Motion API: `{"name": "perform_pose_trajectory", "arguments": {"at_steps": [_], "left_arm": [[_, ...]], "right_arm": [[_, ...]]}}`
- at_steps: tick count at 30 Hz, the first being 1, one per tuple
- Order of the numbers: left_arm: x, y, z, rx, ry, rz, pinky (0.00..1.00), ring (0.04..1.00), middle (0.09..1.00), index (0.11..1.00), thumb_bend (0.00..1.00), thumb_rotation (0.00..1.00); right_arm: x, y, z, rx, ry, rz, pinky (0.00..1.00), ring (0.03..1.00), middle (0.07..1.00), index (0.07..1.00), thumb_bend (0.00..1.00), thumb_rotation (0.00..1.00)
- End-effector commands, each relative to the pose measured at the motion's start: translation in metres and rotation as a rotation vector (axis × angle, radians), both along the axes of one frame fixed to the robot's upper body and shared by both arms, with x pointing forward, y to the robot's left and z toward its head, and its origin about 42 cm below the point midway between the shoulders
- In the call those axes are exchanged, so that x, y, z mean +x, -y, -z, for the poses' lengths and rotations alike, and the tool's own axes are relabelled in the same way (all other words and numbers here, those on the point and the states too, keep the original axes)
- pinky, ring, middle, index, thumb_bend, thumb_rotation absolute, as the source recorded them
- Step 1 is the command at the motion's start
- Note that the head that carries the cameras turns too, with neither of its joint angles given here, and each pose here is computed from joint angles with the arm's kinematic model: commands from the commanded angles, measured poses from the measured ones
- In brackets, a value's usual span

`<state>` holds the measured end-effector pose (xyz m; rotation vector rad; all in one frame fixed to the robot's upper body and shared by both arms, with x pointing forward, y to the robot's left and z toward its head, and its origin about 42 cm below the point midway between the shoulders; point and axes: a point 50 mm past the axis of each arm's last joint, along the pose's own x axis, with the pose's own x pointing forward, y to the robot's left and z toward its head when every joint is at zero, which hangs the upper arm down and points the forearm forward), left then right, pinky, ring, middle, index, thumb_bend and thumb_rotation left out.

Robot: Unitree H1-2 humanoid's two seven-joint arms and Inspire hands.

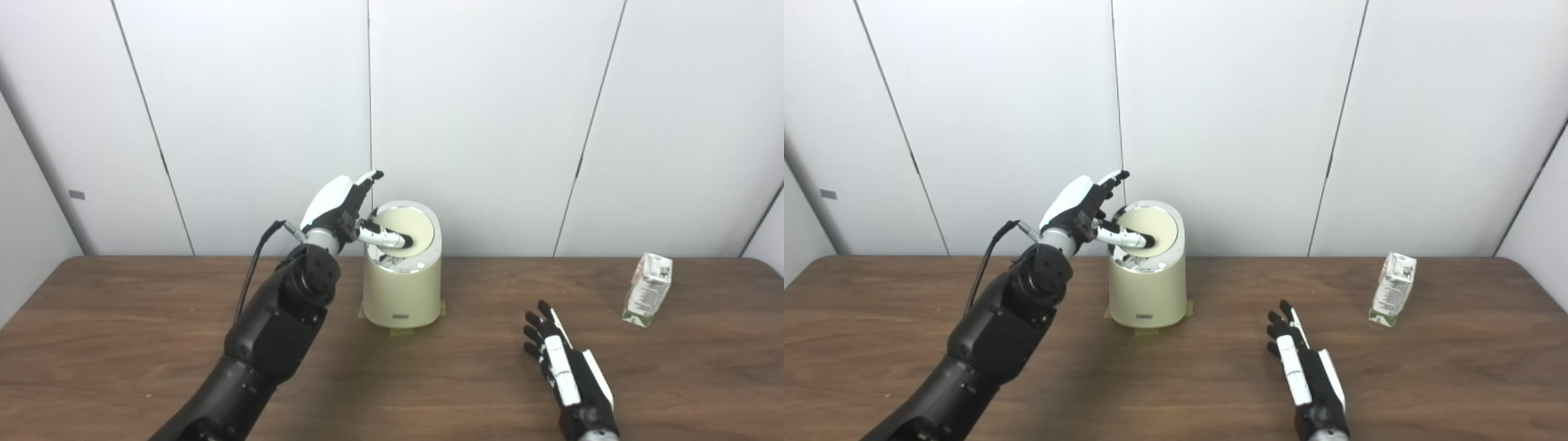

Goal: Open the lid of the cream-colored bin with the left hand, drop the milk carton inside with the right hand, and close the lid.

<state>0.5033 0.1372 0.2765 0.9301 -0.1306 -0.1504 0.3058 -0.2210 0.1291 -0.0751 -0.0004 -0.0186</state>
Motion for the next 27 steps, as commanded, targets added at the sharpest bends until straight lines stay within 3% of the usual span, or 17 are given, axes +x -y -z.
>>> {"name": "perform_pose_trajectory", "arguments": {"at_steps": [1,4,14,22,27], "left_arm": [[0.006,0.002,-0.042,0.068,0.167,0.034,0.89,0.951,0.963,0.963,0.87,0.18],[0.004,0.002,-0.04,0.151,0.21,0.048,0.95,0.959,0.963,0.959,0.88,0.17],[0.002,0.001,-0.032,0.321,0.27,0.049,0.95,0.942,0.944,0.955,0.88,0.11],[0.001,0.001,-0.024,0.429,0.283,0.068,0.97,0.958,0.949,0.971,0.9,0.08],[0.0,0.008,-0.019,0.526,0.285,0.097,0.96,0.964,0.946,0.975,0.95,0.11]], "right_arm": [[0.004,-0.001,-0.015,0.004,0.059,-0.004,0.93,0.941,0.951,0.996,0.6,1.0],[0.004,0.001,-0.015,-0.002,0.069,-0.006,0.92,0.941,0.949,1.0,0.6,1.0],[0.001,0.002,-0.016,-0.006,0.078,-0.012,0.91,0.943,0.943,0.999,0.62,1.0],[0.001,0.0,-0.018,0.004,0.085,-0.027,0.92,0.946,0.944,0.999,0.62,1.0],[-0.001,-0.002,-0.02,0.004,0.091,-0.032,0.91,0.945,0.946,1.0,0.64,0.99]]}}
